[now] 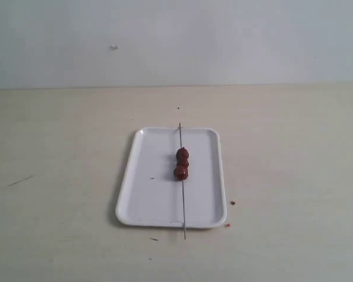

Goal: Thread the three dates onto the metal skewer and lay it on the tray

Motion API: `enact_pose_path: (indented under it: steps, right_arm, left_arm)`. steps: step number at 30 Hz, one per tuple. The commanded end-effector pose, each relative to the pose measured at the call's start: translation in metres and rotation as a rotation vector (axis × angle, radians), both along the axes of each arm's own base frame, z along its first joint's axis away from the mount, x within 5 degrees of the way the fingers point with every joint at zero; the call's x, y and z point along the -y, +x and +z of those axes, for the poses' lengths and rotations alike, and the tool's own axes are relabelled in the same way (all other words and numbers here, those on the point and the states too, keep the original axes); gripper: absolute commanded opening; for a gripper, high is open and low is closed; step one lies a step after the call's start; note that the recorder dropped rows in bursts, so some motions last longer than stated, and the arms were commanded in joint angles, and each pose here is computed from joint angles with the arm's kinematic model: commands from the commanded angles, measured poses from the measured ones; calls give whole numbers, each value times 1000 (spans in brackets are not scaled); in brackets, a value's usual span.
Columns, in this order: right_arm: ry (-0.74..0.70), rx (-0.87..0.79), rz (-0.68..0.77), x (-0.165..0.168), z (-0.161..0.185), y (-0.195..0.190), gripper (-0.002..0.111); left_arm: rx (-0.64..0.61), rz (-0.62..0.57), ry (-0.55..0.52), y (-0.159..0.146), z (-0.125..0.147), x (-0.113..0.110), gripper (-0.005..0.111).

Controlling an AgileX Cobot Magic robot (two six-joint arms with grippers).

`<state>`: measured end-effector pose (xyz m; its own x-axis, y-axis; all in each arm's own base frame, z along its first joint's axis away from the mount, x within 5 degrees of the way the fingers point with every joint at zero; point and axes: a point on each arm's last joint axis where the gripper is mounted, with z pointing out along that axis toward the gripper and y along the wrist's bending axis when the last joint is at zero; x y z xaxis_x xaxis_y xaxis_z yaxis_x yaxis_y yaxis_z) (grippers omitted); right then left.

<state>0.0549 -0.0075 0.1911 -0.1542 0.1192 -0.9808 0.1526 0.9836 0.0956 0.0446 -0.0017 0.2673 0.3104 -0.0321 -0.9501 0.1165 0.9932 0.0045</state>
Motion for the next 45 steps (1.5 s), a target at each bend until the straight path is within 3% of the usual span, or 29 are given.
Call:
enact_pose_path:
  steps: [1,13,19,29,33,45]
  right_arm:
    - [-9,1,-6,0,-1,0,0]
    - [-9,1,-6,0,-1,0,0]
    - [-9,1,-6,0,-1,0,0]
    - [-9,1,-6,0,-1,0,0]
    - [-9,1,-6,0,-1,0,0]
    - [-9,1,-6,0,-1,0,0]
  left_arm:
    - [-83,9,37,1,-9,3,1]
    - [-279,-49,78,4,-31,10,1]
    - [-330,15,-85,6,-36,2,1]
    - [-432,33,-52,11,-72,1,1]
    - [-544,59,-45,10,-82,-1,1]
    - [-560,62,-44,9,-83,-1,1]
